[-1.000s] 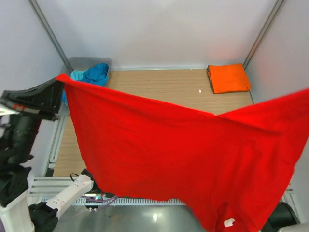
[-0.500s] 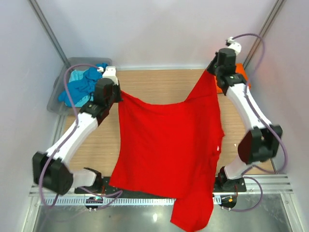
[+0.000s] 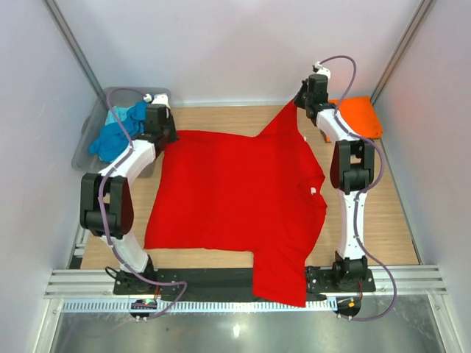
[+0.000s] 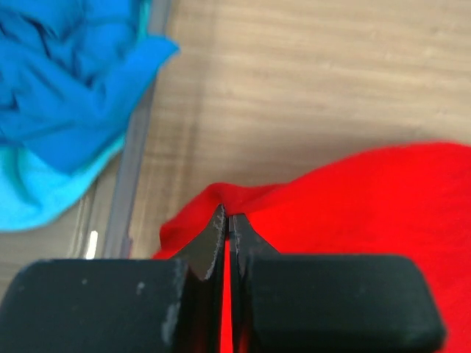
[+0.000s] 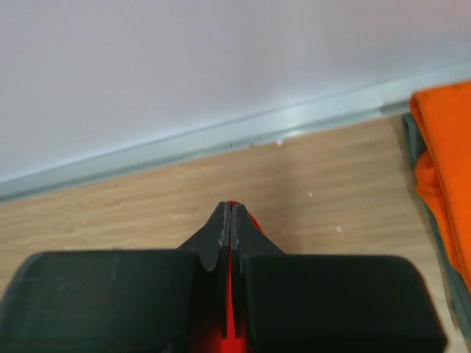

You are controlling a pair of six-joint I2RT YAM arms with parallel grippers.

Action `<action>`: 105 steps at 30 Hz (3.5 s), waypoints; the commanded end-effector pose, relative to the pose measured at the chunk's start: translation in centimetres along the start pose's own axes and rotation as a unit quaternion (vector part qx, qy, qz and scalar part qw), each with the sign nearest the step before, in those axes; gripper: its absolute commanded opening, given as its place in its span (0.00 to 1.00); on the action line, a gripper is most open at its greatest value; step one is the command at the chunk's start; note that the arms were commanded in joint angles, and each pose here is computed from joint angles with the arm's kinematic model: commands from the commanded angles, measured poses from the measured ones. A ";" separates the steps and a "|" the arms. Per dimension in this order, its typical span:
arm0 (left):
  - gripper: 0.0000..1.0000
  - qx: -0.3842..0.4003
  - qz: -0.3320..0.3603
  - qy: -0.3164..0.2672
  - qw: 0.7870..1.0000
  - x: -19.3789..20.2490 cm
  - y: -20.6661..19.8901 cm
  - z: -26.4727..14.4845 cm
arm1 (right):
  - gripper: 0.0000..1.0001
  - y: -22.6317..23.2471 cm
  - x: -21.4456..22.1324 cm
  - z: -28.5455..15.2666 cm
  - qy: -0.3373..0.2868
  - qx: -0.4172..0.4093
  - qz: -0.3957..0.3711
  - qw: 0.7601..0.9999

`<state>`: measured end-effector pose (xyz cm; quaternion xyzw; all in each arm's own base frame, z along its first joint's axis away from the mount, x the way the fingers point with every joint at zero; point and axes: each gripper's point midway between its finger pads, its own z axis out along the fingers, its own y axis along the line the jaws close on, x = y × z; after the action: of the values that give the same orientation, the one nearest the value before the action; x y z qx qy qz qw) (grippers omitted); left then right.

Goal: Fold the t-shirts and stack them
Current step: Flatten the tshirt out, then fold the tshirt

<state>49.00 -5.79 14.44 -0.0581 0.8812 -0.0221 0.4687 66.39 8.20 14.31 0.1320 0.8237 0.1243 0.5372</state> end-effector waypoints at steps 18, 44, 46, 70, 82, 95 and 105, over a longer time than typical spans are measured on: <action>0.00 0.048 0.037 -0.039 0.997 -6.2 1.7 4.9 | 0.01 -0.2 -8.0 -3.6 -0.045 0.041 0.064 0.996; 0.00 0.059 0.276 -0.034 0.959 -3.5 3.2 -1.5 | 0.01 -4.1 3.7 -23.3 0.142 0.064 0.125 0.980; 0.00 0.062 0.284 -0.033 0.956 -3.1 2.9 -1.8 | 0.01 -4.2 4.4 -24.3 0.157 0.068 0.127 0.977; 0.00 -0.021 0.421 0.013 0.907 1.7 3.6 -2.3 | 0.01 -6.6 12.7 -32.7 0.236 0.091 0.166 0.953; 0.00 -0.042 0.436 0.034 0.898 3.7 4.1 -2.8 | 0.01 -6.3 13.6 -33.1 0.246 0.075 0.166 0.952; 0.00 -0.046 0.440 0.049 0.896 5.0 4.4 -2.9 | 0.01 -4.6 14.4 -35.0 0.269 0.039 0.187 0.944; 0.00 -0.052 0.449 0.067 0.889 6.7 4.1 -3.5 | 0.01 -5.7 18.8 -35.4 0.290 0.042 0.213 0.932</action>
<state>42.10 -2.30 8.78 0.3288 0.8522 0.2184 0.3435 24.86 7.56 8.58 0.2873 0.9105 0.2274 0.1918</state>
